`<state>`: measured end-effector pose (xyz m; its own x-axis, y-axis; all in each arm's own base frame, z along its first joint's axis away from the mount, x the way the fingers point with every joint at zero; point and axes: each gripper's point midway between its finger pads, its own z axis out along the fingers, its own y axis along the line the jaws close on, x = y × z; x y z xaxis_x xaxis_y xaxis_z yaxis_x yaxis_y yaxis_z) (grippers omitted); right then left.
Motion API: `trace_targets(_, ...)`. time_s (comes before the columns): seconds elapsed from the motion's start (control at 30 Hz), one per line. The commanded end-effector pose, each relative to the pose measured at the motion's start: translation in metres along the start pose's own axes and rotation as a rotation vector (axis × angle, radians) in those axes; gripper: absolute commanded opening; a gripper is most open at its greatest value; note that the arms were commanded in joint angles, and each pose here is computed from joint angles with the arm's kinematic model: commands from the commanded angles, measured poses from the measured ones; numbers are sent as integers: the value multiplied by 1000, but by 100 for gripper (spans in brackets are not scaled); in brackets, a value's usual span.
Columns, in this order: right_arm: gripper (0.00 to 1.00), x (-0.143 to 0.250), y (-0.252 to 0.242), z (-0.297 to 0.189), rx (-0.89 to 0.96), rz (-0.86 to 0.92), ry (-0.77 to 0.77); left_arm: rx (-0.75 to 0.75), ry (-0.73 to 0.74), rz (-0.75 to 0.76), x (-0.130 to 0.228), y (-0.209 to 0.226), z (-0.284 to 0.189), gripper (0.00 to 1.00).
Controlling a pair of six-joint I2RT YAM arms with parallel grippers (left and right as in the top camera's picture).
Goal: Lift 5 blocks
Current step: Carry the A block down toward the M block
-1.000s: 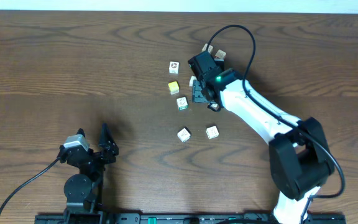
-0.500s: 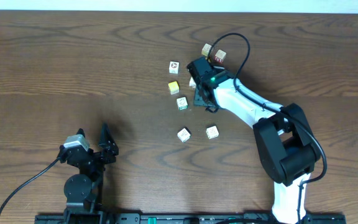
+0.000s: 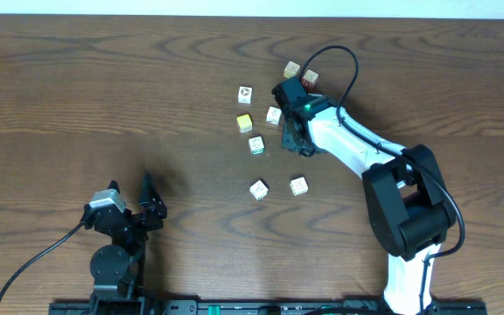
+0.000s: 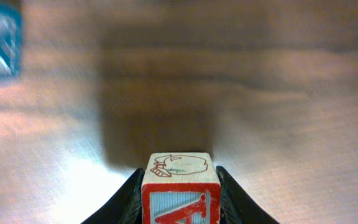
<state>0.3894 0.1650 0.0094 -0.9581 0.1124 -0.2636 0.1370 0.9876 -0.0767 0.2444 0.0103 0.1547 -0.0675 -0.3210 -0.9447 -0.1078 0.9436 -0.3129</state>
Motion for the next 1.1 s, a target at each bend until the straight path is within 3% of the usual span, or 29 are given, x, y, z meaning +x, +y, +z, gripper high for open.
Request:
trace_targets(0.0,29,-13,-12,-39,-13,-76,-49,-31,45,5,15,8,1,73)
trace_targets(0.2,29,-5,-38,-89,-6,-189,-49,-31,45,5,15,8,1,73)
trace_targets(0.33,28,9,-49,-97,15,-260,-15,-31,45,5,15,8,1,73)
trace_targets(0.8,22,95,-68,-25,21,-236,175,-31,45,5,15,8,1,73)
trace_targets(1.07,20,119,-62,-14,-47,-236,231,-31,45,5,15,8,1,73)
